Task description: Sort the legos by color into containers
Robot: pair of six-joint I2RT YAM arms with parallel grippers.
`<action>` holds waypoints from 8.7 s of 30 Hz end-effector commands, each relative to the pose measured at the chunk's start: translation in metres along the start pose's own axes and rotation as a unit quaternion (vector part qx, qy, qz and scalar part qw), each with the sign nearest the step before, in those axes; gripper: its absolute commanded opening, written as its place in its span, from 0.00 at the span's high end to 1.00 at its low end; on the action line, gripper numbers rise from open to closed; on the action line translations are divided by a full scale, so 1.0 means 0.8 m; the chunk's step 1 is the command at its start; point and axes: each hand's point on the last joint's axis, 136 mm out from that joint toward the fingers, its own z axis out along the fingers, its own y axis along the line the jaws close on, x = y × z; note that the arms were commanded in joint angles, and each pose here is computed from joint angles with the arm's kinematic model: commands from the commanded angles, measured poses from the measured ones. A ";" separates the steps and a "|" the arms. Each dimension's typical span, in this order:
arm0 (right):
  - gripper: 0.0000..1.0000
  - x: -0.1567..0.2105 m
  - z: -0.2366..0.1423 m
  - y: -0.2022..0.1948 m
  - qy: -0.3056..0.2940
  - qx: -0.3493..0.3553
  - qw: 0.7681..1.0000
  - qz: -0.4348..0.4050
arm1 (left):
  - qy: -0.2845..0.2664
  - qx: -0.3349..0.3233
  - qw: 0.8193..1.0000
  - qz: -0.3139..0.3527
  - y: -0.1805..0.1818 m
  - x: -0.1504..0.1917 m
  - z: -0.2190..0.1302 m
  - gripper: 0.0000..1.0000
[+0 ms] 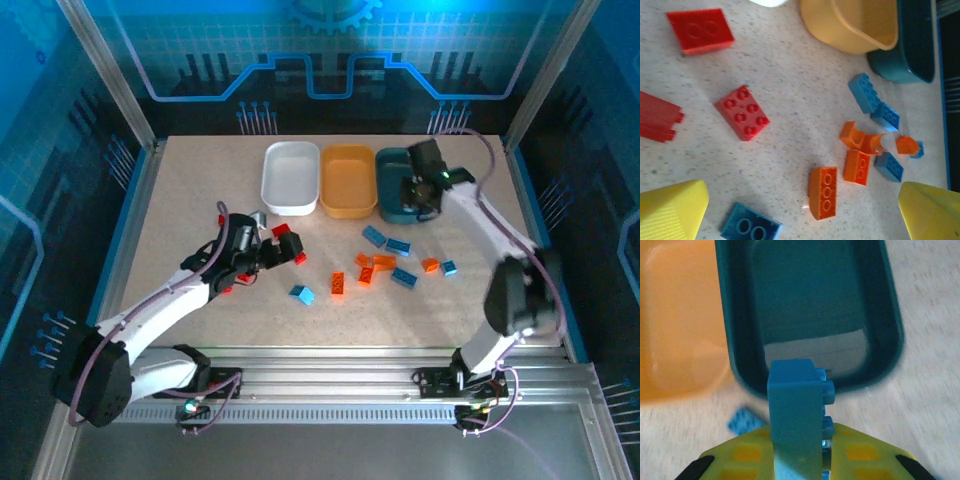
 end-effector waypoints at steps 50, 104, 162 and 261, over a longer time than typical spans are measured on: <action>0.26 0.357 -0.043 0.276 0.131 -0.256 0.834 -0.471 | -0.030 -0.095 0.981 -0.166 0.093 -0.001 -0.050 0.01; 0.40 -0.076 0.066 0.012 -0.004 -0.048 0.997 -0.053 | 0.083 -0.183 0.974 -0.105 0.035 0.006 0.101 0.12; 0.39 0.181 -0.060 0.073 0.030 -0.178 0.980 -0.080 | 0.024 -0.247 0.962 0.118 -0.032 -0.195 0.139 0.70; 0.38 0.103 -0.053 0.131 -0.031 -0.108 0.980 -0.165 | 0.019 -0.277 0.933 -0.228 0.239 0.001 -0.030 0.20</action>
